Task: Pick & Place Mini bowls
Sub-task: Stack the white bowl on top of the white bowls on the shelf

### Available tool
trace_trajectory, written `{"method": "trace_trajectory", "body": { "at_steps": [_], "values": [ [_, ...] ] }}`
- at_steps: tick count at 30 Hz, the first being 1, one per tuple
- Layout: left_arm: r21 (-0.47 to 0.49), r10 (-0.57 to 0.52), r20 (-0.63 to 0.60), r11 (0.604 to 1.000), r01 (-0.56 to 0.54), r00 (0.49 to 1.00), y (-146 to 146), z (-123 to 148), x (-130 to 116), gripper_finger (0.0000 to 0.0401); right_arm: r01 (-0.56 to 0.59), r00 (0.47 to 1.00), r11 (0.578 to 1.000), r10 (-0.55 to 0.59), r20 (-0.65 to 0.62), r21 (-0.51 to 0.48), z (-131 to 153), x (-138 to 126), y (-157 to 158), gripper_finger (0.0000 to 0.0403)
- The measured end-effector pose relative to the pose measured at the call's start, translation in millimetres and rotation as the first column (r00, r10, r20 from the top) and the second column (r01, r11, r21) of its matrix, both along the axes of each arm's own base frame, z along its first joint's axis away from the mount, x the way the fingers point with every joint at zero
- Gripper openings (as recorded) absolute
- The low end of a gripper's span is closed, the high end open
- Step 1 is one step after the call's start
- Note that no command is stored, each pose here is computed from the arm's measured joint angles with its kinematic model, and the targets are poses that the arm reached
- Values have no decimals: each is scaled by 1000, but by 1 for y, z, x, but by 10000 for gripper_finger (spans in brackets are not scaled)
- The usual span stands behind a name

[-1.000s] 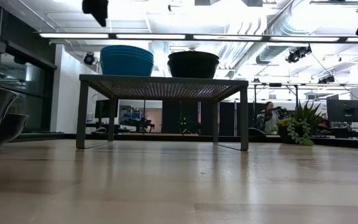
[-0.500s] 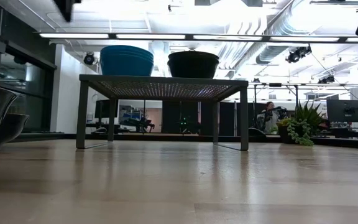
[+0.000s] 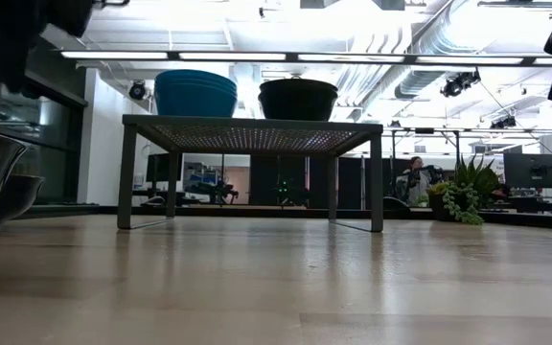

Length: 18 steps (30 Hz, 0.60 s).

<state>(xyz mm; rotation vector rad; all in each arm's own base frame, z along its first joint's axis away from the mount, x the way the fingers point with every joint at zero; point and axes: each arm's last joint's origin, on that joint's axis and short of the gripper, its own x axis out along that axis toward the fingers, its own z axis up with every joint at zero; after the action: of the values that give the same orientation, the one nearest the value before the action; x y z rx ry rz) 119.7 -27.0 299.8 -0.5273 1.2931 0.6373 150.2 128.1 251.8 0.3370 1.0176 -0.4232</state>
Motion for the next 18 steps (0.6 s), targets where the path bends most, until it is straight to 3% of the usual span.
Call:
{"method": "trace_trajectory", "body": {
  "at_steps": [6,10,18],
  "values": [
    [2,81,-109,997,-82,991,0,-33,-4,159,5,1000,1000,-5,10,-10,0,0,0,188],
    [30,84,-142,996,-81,986,-1,-55,1,159,9,1000,1000,-9,14,-10,0,0,0,188],
    [95,-10,-190,995,28,982,2,-80,9,159,6,1000,1000,-6,16,-15,0,0,0,188]
  ]
}}
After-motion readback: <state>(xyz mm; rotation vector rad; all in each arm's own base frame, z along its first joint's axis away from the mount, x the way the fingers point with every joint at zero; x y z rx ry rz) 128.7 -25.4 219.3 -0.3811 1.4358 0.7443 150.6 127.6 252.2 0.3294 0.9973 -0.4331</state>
